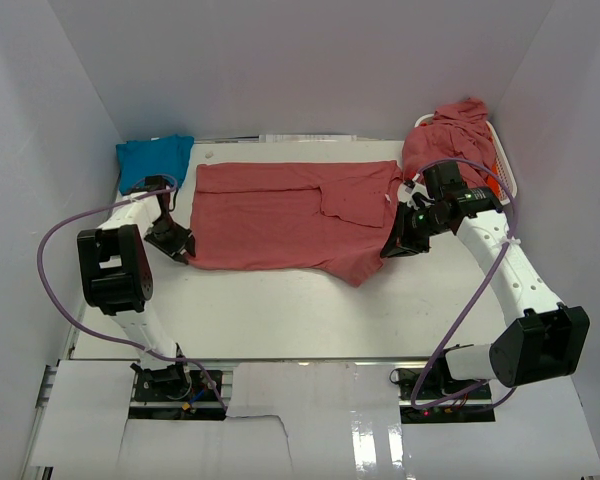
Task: Fold and stack the t-shirts
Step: Grap the side of the flattened tshirt closest away from the robot with both arms
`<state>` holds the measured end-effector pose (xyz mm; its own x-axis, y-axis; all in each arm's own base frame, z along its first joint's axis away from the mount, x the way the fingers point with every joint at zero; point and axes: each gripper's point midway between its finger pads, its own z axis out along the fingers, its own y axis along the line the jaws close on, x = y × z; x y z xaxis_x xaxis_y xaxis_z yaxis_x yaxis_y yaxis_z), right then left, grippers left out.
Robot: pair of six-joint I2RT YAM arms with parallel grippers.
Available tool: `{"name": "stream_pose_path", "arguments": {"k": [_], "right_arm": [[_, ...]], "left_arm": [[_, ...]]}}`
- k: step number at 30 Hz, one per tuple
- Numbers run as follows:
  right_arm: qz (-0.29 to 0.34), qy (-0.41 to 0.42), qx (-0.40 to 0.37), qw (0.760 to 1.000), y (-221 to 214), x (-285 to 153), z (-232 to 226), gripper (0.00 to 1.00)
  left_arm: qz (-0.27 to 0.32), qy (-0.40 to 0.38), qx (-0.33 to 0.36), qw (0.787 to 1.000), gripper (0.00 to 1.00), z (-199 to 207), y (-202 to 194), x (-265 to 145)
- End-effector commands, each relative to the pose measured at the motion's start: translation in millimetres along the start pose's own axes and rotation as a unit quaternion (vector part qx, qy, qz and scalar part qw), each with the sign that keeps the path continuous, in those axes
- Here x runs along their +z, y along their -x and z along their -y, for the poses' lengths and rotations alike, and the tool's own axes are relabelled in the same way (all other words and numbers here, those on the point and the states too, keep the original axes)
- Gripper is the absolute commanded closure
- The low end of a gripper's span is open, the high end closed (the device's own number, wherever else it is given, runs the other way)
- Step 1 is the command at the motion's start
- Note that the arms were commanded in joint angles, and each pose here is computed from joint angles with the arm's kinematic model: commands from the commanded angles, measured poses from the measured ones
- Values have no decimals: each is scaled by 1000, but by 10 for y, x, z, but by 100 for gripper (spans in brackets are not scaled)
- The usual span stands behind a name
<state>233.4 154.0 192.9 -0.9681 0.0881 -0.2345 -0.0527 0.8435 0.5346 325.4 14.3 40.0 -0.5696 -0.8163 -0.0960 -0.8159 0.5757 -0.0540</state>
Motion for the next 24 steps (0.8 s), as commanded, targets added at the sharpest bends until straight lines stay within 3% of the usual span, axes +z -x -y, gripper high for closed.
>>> {"name": "stream_pose_path", "arguments": {"k": [1,24], "right_arm": [[8,14,-8,1000,27,-30,-71,92],[2,18,-11,1000,-11,-9,-63,92]], "left_arm": [[7,2,-5,1000,58,-68,7,-40],[19,-7,-49,999,58,-246,4,-60]]}}
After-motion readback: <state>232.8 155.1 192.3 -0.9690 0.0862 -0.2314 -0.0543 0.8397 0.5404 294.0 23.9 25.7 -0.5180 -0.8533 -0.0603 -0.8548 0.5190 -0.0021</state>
